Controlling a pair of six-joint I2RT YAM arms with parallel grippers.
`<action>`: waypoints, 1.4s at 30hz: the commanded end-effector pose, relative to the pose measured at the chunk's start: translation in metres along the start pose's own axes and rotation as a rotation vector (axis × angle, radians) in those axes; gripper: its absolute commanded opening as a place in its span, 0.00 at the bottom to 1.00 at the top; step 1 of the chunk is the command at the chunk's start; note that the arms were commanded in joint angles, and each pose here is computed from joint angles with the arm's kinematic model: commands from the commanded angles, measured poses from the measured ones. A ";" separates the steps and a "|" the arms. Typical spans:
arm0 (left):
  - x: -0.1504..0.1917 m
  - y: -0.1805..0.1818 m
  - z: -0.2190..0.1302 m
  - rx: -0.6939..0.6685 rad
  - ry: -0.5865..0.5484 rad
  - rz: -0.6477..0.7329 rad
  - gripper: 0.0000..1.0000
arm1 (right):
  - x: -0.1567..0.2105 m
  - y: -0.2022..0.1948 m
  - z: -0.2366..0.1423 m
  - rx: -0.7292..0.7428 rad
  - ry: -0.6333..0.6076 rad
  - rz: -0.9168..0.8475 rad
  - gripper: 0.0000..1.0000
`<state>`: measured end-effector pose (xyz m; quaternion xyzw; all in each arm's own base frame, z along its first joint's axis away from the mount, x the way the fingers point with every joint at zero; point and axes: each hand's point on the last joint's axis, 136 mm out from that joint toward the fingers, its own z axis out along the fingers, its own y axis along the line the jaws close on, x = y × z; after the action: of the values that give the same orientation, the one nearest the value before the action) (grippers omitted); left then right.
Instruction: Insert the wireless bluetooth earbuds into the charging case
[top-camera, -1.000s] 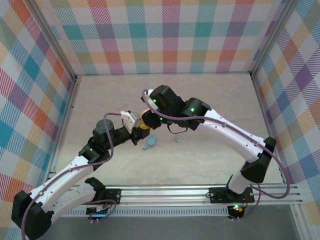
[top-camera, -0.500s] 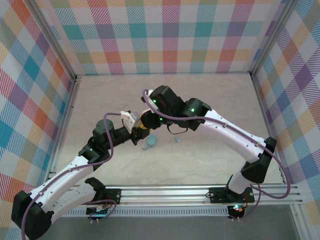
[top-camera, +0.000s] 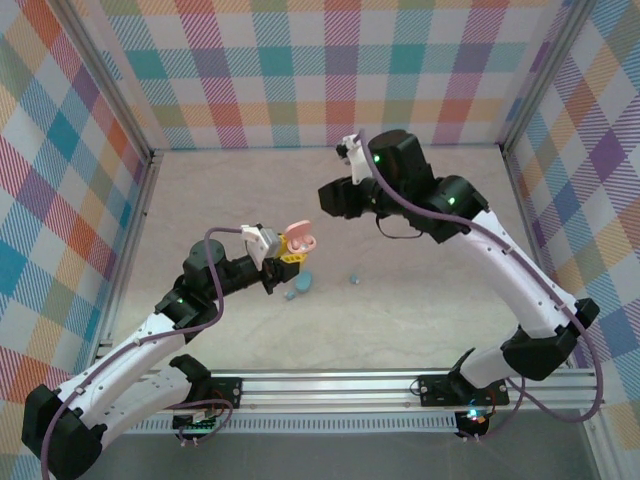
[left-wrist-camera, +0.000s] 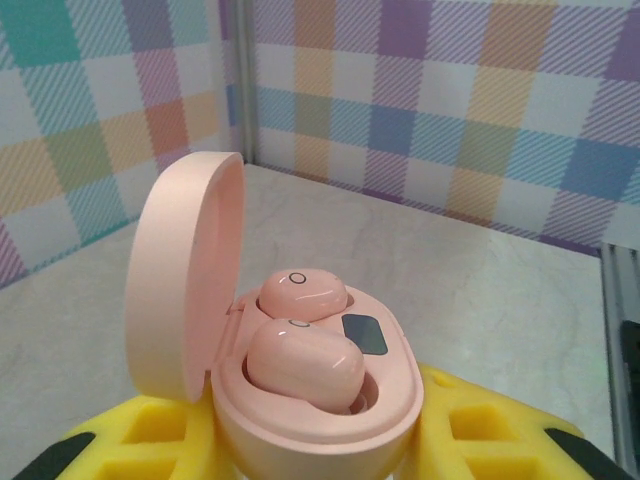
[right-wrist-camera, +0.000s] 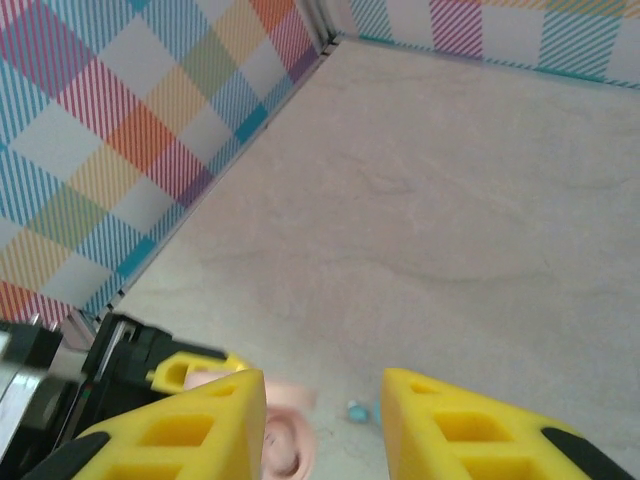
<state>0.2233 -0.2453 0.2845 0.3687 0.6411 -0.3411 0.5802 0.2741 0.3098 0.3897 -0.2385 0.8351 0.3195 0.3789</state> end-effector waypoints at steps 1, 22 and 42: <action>-0.015 -0.017 -0.002 0.083 -0.028 0.031 0.19 | 0.005 0.016 0.022 -0.143 0.074 -0.005 0.36; -0.036 -0.004 0.007 0.034 -0.047 0.004 0.15 | 0.062 0.036 0.026 -0.343 0.252 0.124 0.33; -0.054 -0.005 0.004 0.038 -0.106 -0.015 0.16 | 0.065 0.020 0.033 -0.540 0.193 0.546 0.53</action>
<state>0.2292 -0.2537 0.2985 0.3602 0.6481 -0.3596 0.5665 0.2447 0.3221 0.3029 -0.1213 0.8271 0.5295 0.1439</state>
